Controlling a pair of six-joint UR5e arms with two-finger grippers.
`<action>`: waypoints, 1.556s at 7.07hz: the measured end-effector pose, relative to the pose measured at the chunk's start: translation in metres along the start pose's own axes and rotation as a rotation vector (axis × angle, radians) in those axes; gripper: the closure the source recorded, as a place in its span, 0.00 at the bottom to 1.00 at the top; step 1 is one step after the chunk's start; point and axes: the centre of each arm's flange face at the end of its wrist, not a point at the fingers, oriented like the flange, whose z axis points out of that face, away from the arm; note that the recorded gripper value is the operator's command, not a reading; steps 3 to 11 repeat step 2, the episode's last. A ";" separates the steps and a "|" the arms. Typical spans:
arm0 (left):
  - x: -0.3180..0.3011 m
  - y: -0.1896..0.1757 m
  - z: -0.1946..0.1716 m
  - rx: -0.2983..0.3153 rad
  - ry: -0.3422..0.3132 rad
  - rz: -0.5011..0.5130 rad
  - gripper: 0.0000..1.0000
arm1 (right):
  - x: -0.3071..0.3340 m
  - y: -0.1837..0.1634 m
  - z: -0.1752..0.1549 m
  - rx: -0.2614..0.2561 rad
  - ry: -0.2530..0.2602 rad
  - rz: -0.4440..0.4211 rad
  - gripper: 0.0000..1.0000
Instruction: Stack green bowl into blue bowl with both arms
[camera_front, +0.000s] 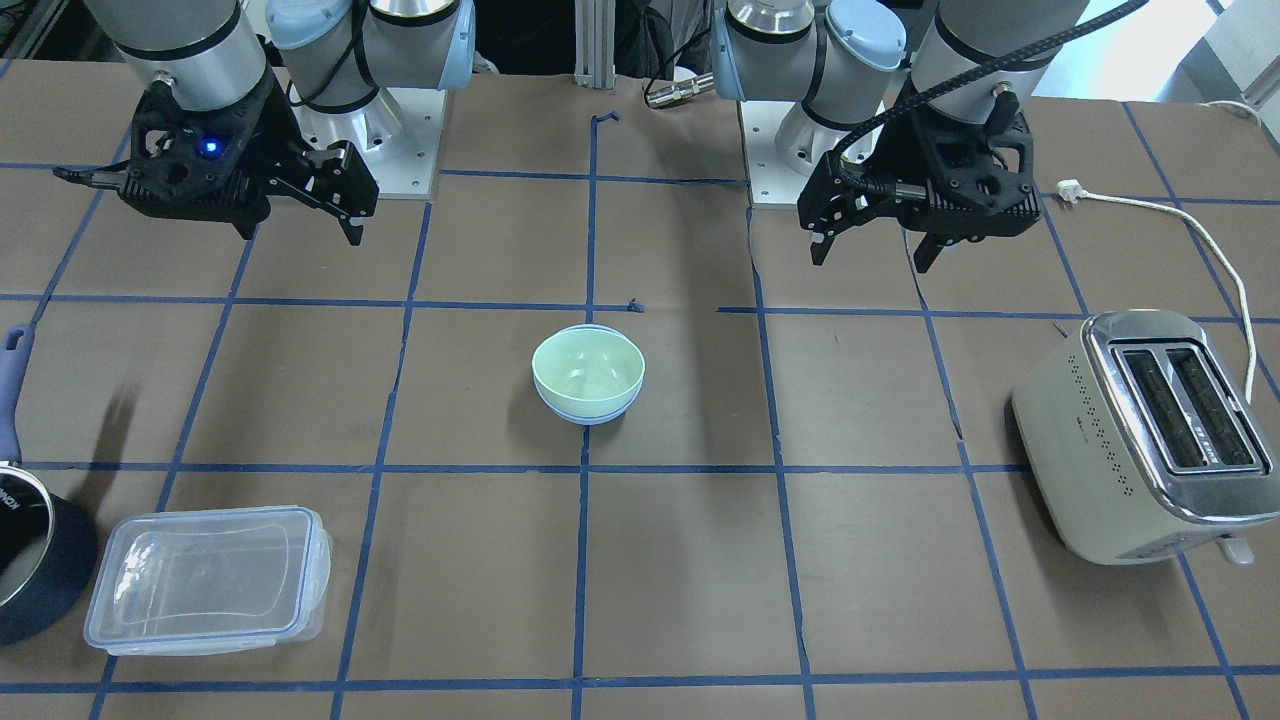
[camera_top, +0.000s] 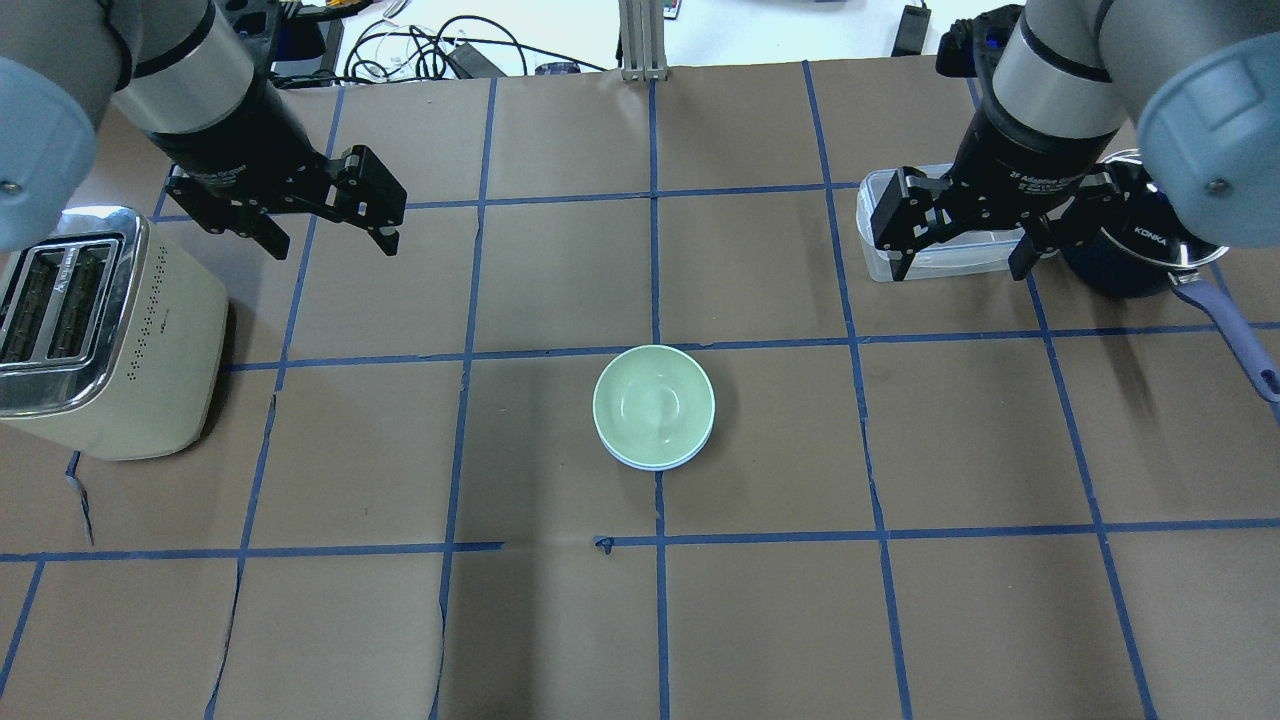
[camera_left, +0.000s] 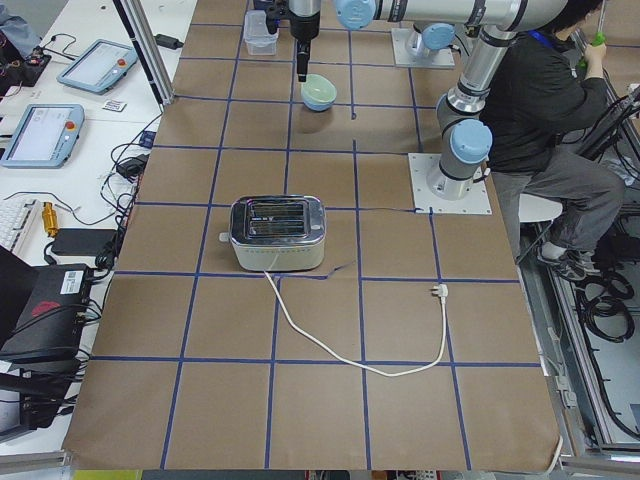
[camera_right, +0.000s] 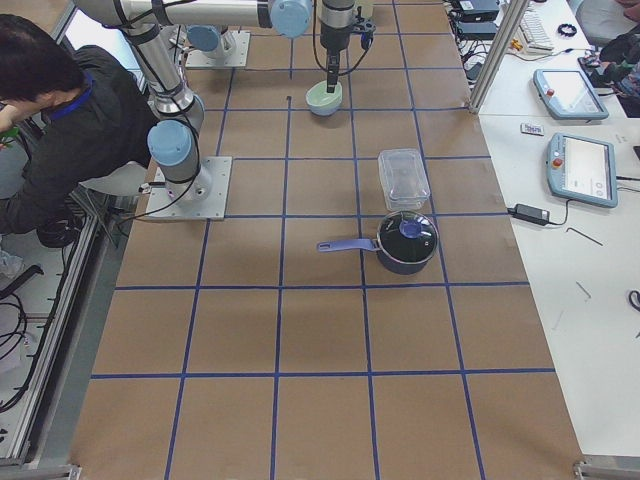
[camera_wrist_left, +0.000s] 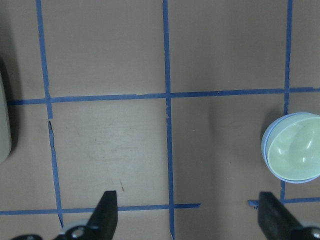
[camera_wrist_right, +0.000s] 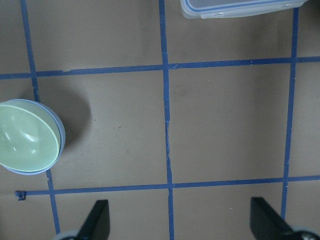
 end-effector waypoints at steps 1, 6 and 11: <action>0.000 0.000 0.000 0.000 0.002 -0.001 0.00 | 0.000 0.000 0.000 0.001 0.000 0.000 0.00; 0.000 0.000 0.000 0.000 0.003 -0.001 0.00 | 0.000 0.000 0.000 0.002 0.000 0.001 0.00; 0.000 0.000 0.000 0.000 0.003 -0.001 0.00 | 0.000 0.000 0.000 0.002 0.000 0.001 0.00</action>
